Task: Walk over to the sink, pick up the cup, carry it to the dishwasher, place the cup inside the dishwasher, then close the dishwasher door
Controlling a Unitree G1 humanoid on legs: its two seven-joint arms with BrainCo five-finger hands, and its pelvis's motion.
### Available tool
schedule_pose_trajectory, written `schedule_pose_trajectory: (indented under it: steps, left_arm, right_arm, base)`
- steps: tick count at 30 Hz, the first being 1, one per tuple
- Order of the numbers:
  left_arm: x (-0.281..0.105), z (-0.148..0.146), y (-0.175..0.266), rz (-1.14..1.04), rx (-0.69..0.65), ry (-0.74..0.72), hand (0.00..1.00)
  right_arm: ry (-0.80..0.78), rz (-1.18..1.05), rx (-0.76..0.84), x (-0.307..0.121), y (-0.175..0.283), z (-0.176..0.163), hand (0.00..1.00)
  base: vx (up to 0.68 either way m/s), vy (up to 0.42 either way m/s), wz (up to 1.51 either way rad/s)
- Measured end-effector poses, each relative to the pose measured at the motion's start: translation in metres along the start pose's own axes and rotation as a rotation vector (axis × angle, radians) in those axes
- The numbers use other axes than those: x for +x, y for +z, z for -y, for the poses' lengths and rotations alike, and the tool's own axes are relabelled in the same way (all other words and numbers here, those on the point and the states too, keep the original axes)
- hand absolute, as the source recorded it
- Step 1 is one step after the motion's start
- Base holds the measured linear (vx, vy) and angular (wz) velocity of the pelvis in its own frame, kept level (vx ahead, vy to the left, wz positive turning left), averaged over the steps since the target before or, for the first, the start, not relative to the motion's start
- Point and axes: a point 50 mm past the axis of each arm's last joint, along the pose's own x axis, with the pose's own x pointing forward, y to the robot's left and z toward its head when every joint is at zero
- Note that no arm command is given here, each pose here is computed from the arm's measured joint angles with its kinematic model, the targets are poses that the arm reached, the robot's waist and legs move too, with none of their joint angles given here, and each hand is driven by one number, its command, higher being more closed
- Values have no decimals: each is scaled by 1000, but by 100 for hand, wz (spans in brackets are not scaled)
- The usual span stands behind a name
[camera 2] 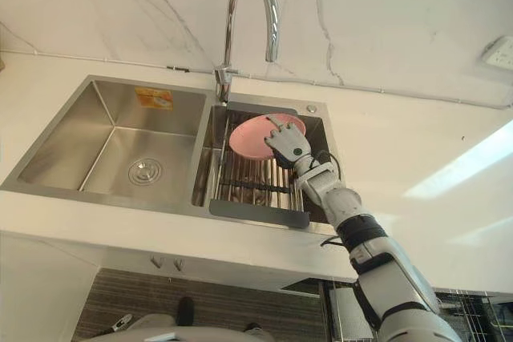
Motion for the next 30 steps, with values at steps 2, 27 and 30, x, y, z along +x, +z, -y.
schedule_pose_trajectory:
  steps: [2,27,30]
  left_arm:
    - [0,0,0,0,1,0,0]
    - [-2,-7,-26,-148,-5,-33,0]
    - [-3,-10,-33,-178,-2,-24,0]
  right_arm:
    - [-6,10,-15,-1,-2,2,100]
    - [-243,-263,-104,-66,-91,66,100]
    - [-222,-277,-101,-81,-90,59,100]
  base:
    - [16,7,-4]
    - [-2,16,-22]
    - [-21,56,-56]
